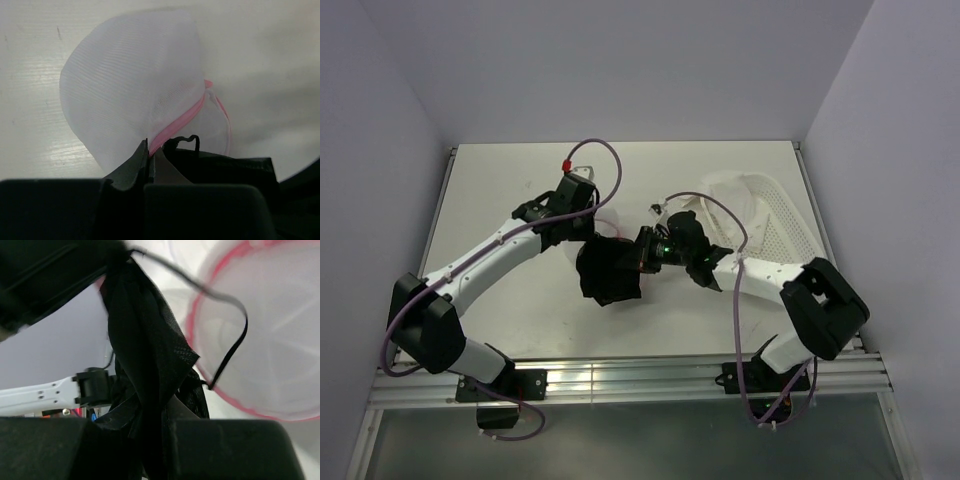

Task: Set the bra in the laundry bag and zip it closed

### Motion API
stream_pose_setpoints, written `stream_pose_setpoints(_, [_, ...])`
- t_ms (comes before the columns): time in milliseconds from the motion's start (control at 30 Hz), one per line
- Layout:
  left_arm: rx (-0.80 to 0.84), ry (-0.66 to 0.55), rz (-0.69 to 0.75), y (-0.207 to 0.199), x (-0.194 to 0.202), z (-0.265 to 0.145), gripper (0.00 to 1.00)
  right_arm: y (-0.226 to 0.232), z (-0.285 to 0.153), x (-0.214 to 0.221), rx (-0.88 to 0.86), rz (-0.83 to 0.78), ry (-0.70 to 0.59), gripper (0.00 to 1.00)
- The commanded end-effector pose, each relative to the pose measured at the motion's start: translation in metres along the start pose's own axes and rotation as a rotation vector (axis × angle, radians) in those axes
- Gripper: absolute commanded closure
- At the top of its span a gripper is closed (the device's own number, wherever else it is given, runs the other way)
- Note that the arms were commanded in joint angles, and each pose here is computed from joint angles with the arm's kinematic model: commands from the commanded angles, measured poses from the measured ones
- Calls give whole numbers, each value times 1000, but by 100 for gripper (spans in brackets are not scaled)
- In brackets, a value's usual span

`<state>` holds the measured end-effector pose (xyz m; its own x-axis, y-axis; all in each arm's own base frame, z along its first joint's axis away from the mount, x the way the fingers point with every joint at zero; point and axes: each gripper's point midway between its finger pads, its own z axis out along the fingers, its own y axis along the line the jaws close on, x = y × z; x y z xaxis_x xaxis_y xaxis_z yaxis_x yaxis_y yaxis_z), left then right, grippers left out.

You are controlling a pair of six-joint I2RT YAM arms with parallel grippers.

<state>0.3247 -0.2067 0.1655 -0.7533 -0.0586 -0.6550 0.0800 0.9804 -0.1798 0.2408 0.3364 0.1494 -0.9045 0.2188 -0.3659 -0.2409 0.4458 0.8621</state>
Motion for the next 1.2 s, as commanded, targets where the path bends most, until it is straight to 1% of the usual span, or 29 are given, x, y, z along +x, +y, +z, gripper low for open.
stream_pose_setpoints(0, [115,-37,-5,-20,-3,-11,100,17,16,-5,-67,-27,7,100])
stream_pose_setpoints(133, [231,-23,30,-38,7,-20,100,9,29,-8,-51,-10,10,100])
stream_pose_setpoints(167, [271,-4,41,-45,11,-24,100,8,32,-9,-47,-12,5,100])
stream_pose_setpoints(267, [316,14,68,-53,20,-30,100,6,41,-18,-46,-3,-16,100])
stream_pose_setpoints(400, [294,51,94,-46,35,-31,100,5,51,-29,-45,19,-52,100])
stream_pose_setpoints(500, [271,78,102,-39,46,-30,100,3,53,-39,-50,66,-97,100])
stream_pose_setpoints(633, [184,91,100,-22,53,-23,100,-2,49,-54,-39,117,-173,100])
stream_pose_setpoints(733, [187,107,100,-20,59,-24,100,-4,43,-63,-38,162,-245,100])
stream_pose_setpoints(767, [195,115,99,-21,62,-24,100,-4,39,-71,-41,168,-290,100])
stream_pose_setpoints(933, [305,137,84,-41,66,-34,100,-2,34,-88,-41,220,-407,100])
stream_pose_setpoints(1033, [374,138,87,-57,61,-44,100,2,30,-99,-37,228,-480,100])
stream_pose_setpoints(1067, [425,158,87,-66,63,-50,100,7,25,-101,-40,224,-505,100])
stream_pose_setpoints(1133, [467,176,76,-77,61,-56,100,3,18,-109,-7,225,-577,100])
stream_pose_setpoints(1167, [522,208,82,-87,65,-63,100,4,11,-112,4,223,-600,100])
